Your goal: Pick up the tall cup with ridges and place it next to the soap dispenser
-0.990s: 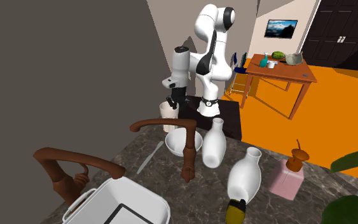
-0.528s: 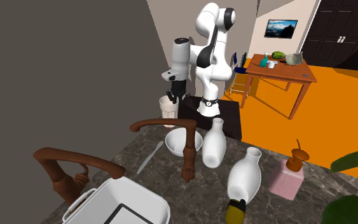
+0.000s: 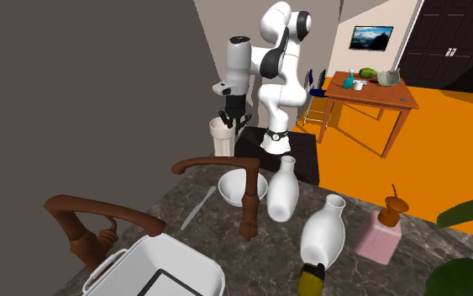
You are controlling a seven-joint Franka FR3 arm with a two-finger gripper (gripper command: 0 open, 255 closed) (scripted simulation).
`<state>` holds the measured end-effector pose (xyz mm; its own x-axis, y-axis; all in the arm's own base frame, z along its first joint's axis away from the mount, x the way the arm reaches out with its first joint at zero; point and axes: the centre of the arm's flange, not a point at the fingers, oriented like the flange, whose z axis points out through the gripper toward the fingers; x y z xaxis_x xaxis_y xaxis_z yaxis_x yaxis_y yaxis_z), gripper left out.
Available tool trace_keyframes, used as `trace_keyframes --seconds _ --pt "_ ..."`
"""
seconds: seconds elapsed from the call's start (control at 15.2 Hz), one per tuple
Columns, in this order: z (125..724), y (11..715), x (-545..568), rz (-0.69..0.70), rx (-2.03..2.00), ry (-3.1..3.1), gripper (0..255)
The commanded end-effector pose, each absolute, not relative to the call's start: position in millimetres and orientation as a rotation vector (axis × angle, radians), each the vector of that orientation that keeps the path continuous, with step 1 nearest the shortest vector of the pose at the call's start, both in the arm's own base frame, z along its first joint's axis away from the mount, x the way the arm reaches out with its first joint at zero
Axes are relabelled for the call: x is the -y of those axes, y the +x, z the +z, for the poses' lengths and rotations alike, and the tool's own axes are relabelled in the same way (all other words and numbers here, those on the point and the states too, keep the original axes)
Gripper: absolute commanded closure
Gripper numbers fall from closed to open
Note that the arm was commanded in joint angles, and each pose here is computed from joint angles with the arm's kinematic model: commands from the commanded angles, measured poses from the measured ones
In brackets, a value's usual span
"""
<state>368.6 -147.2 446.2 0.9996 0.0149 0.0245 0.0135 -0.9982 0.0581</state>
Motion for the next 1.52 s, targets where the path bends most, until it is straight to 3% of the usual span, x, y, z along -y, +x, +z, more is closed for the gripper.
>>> trace_keyframes --seconds 0.0,1.45 --pt "457.4 367.7 146.3 0.039 -0.022 3.083 255" --pt "573.6 367.7 146.3 0.039 -0.022 3.083 255"
